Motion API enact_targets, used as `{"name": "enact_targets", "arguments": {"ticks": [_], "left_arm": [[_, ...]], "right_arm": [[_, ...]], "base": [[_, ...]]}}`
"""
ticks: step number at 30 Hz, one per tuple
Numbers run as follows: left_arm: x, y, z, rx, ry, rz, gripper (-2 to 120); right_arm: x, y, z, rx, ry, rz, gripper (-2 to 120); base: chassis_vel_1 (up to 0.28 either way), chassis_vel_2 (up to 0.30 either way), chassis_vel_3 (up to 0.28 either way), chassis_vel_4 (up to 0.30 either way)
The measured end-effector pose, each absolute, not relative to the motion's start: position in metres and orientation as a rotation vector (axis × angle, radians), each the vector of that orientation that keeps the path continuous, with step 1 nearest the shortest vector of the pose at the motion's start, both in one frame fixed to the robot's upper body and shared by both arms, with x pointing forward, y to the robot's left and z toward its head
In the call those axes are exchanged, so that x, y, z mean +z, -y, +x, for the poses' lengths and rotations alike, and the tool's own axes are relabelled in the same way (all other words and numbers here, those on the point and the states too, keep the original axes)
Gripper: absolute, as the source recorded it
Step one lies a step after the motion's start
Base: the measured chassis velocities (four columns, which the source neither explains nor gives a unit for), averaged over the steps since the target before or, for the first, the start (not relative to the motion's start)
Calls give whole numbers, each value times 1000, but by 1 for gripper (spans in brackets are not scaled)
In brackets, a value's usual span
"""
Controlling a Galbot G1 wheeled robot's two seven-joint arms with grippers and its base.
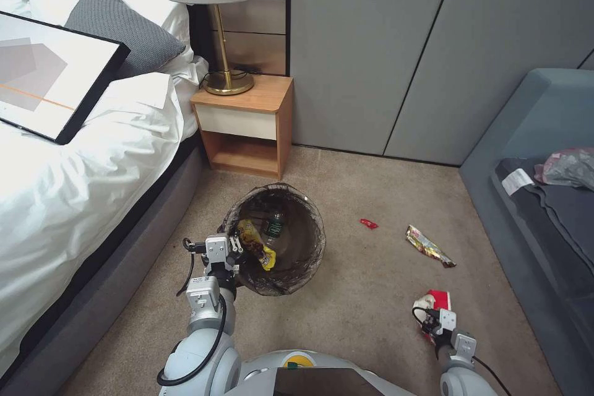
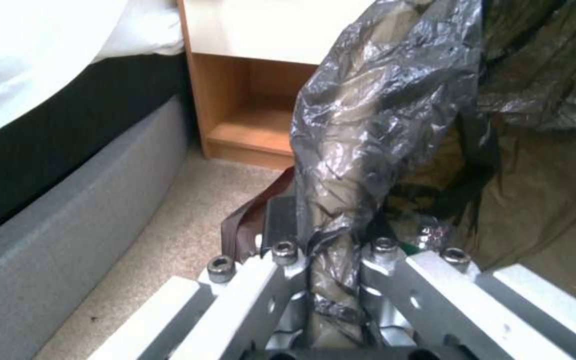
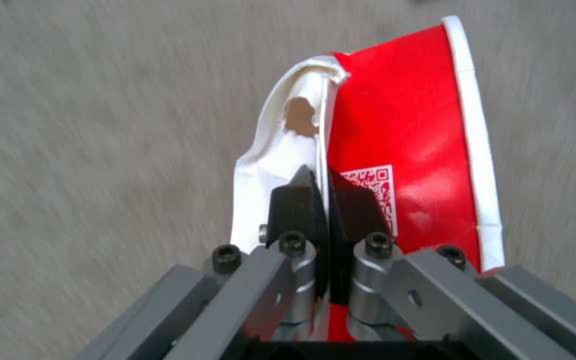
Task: Pick up the trash bin, then pick up the garbage from the floor and place it into the trash bin.
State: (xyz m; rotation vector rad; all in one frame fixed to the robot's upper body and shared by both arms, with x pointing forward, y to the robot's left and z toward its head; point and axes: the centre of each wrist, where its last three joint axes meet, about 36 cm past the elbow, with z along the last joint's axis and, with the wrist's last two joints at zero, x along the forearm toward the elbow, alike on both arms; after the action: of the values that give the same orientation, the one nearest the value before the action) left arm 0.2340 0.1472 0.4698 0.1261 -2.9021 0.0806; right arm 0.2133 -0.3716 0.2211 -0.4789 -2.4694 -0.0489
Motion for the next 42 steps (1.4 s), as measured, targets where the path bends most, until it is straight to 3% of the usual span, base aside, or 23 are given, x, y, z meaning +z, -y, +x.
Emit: {"name": "enact_targets", "arguments": {"ticks": [6,12,19,22,24,25,30,42], "left_arm": [[470,-147,234,81,2902,126,3],[470,-147,234,80,2902,127,3],[470,-147,234,81,2902,126,3],[470,-147,234,80,2902,126,3],[470,-147,234,80,2902,126,3],[470,-147,234,81,2902,126,3],[470,-147,234,81,2902,126,3],[470,-147,234,81,2902,126,3]], "right_arm": [[239,364,219,-12,2585,-462,0],[320,323,248,-141,3074,-144,0],[398,279,262,-342,3308,464,0],[446,252,273,-425,3282,1190,0],[451,249,276,-423,3243,1322,0],[459,239,283,-413,3123,1610,0],[458,218,292,-401,2945,1851,0],[417,200,299,-395,2861,1791,0]], "base": [[0,0,0,0],[0,0,0,0],[0,0,0,0],[0,0,0,0],[0,0,0,0],[0,0,0,0],[0,0,0,0],[0,0,0,0]]}}
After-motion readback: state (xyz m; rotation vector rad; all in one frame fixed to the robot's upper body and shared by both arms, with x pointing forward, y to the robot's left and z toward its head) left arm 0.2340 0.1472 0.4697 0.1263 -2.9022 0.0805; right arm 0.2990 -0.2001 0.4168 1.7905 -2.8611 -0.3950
